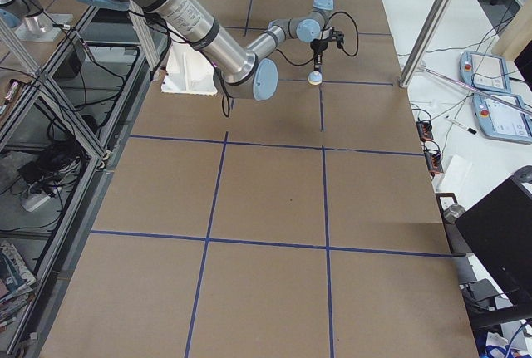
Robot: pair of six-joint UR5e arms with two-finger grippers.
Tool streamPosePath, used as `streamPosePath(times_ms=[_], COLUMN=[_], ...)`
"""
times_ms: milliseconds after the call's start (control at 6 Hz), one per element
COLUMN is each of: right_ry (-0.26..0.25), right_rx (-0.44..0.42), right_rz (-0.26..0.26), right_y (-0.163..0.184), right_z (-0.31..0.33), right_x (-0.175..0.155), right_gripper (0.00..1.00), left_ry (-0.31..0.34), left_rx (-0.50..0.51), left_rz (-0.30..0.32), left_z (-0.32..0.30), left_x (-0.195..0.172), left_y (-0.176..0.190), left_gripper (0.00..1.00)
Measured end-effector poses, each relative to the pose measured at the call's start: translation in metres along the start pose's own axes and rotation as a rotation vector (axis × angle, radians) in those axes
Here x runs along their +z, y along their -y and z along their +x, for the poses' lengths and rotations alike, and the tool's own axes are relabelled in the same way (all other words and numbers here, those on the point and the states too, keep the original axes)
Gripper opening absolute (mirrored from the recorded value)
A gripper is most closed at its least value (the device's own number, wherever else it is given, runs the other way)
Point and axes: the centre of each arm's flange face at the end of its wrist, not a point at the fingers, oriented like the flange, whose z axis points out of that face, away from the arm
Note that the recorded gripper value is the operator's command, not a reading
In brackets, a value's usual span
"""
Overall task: Place and press bell with both arms
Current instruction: 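Press down on the bell's button with the right gripper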
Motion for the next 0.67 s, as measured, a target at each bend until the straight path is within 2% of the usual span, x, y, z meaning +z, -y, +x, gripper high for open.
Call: streamPosePath(times_ms=[667], right_ry=[-0.028], right_rx=[-0.003], right_rz=[0.004], right_y=[-0.006], right_z=[0.0], right_x=[0.015], right_gripper=[0.04], left_ry=[0.0], left_rx=[0.0], left_rz=[-0.001], left_z=[0.0], left_x=[0.0], left_y=[-0.001], left_gripper=[1.0])
